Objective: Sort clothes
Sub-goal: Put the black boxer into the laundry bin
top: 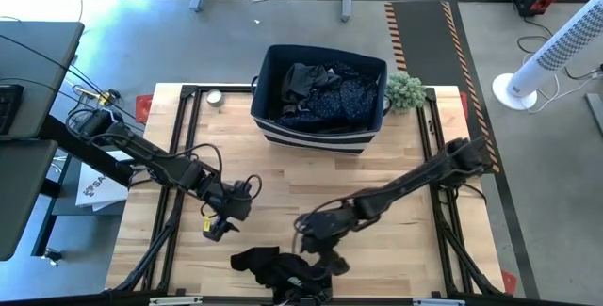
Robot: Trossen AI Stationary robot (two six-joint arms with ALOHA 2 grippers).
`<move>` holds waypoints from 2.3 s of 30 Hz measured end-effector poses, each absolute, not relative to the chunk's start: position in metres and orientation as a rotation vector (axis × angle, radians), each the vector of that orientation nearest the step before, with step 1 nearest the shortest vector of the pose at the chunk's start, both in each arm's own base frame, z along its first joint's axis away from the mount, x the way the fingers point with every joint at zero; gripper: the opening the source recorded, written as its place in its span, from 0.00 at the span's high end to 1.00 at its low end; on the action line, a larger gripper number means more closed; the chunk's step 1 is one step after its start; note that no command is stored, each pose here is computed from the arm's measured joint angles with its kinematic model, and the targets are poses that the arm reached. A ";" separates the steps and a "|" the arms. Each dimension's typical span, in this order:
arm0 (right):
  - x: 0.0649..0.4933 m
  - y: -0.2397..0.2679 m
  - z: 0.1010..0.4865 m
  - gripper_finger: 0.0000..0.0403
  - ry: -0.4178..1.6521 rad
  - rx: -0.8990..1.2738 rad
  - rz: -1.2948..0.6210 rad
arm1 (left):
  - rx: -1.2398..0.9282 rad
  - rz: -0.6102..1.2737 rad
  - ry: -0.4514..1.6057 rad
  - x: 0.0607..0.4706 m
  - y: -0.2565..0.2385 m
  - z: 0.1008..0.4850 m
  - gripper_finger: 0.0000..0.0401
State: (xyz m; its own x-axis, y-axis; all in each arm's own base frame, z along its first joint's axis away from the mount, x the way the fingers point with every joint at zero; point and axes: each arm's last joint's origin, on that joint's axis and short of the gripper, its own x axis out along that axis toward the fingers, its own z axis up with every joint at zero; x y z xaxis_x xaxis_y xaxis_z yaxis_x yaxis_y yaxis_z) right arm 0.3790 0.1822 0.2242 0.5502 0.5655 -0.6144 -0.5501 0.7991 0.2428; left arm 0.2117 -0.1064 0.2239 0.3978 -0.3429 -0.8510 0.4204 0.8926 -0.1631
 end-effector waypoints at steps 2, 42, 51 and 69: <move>0.392 0.184 0.220 0.34 0.731 0.027 0.652 | 0.036 -0.434 1.067 0.212 -0.106 0.224 0.44; 0.433 0.030 0.410 0.95 0.547 -0.242 -0.344 | -0.425 0.269 0.512 0.137 -0.068 0.422 0.64; 0.380 -0.089 0.460 0.94 0.414 -0.023 -0.760 | -0.210 0.353 0.377 0.119 -0.051 0.443 0.64; 0.442 -0.174 0.256 0.88 1.174 0.373 -0.635 | -0.199 0.389 0.355 0.117 -0.049 0.444 0.64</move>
State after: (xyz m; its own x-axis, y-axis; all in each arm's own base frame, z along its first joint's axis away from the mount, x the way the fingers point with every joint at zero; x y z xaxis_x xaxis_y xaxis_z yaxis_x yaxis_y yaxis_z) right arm 0.4421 -0.1741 0.2560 0.2432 -0.2645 -0.9332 0.6370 0.7692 -0.0520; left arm 0.1174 -0.0486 0.4436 0.8649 0.3346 -0.3740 -0.4034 0.9069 -0.1214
